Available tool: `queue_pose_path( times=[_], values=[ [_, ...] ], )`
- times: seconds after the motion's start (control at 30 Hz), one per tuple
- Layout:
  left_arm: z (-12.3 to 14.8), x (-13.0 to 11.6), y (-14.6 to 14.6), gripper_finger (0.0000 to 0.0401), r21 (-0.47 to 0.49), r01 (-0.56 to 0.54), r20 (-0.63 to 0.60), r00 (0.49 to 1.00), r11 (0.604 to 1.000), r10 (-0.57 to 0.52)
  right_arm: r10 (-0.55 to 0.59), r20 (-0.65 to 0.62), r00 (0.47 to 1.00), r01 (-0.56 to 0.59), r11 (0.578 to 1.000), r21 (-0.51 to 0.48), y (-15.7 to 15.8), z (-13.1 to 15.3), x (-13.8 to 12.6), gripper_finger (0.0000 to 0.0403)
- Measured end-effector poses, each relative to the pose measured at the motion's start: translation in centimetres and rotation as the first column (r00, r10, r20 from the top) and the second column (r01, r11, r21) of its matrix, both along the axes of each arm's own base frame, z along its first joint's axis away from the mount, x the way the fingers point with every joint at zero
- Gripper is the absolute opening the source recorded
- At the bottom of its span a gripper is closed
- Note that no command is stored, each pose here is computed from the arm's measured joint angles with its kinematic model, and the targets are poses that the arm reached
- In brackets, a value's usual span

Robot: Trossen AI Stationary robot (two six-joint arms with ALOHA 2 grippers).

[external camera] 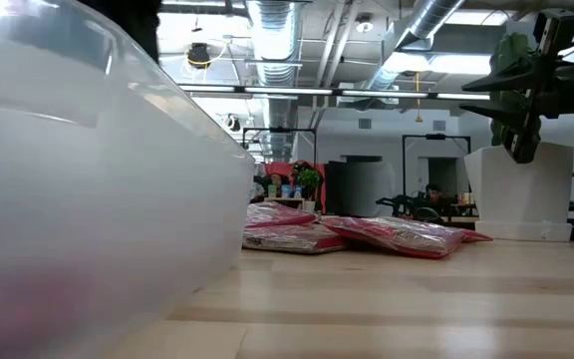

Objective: Sort popcorn bags into baskets
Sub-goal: Put the popcorn bag into the transparent bin

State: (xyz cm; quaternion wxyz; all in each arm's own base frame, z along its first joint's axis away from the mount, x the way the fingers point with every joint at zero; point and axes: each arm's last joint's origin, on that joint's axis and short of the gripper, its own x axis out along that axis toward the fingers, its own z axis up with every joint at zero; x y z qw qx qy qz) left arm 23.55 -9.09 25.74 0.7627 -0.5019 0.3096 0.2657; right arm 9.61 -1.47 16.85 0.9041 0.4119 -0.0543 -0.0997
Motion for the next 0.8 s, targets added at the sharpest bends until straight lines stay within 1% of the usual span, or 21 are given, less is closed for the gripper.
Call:
queue_pose_path(
  times=[0.07, 0.13, 0.2, 0.27, 0.37, 0.5, 0.57, 0.67, 0.8],
  values=[
    [0.8, 0.1, 2.5, 0.0171, 0.087, 0.049, -0.005, 0.999, 0.995, -0.048, 0.000, 0.000, 1.000, 0.000, 1.000, 0.000, 0.0, 0.0, 0.0, 0.0127],
    [1.3, 0.5, 4.8, 0.0181, 0.167, 0.101, -0.007, 0.995, 0.981, -0.101, 0.000, 0.000, 1.000, 0.000, 1.000, 0.000, 0.0, 0.0, 0.0, 0.0126],
    [1.3, 1.0, 6.8, 0.0196, 0.230, 0.164, -0.024, 0.986, 0.959, -0.163, 0.000, 0.000, 1.000, 0.000, 1.000, 0.000, 0.0, 0.0, 0.0, 0.0125],
    [1.0, 1.6, 8.5, 0.0216, 0.267, 0.215, -0.049, 0.976, 0.939, -0.210, 0.000, 0.000, 1.000, 0.000, 1.000, 0.000, 0.0, 0.0, 0.0, 0.0126],
    [0.1, 2.4, 10.7, 0.0250, 0.279, 0.263, -0.100, 0.964, 0.923, -0.245, 0.000, 0.000, 1.000, 0.000, 1.000, 0.001, 0.0, 0.0, 0.0, 0.0129],
    [-1.8, 3.5, 12.3, 0.0281, 0.282, 0.308, -0.185, 0.947, 0.908, -0.264, 0.000, 0.000, 1.000, 0.000, 1.000, 0.000, 0.0, 0.0, 0.0, 0.0132],
    [-2.9, 4.1, 12.9, 0.0286, 0.290, 0.343, -0.234, 0.931, 0.894, -0.281, 0.000, 0.000, 1.000, 0.000, 1.000, 0.000, 0.0, 0.0, 0.0, 0.0133],
    [-4.4, 5.4, 13.3, 0.0288, 0.305, 0.373, -0.250, 0.919, 0.876, -0.304, -0.001, 0.000, 1.000, 0.001, 1.000, 0.000, 0.0, 0.0, 0.0, 0.0134],
    [-6.5, 6.6, 13.6, 0.0288, 0.299, 0.393, -0.283, 0.907, 0.870, -0.312, -0.003, 0.001, 1.000, 0.003, 1.000, 0.001, 0.0, 0.0, 0.0, 0.0132]
  ],
)
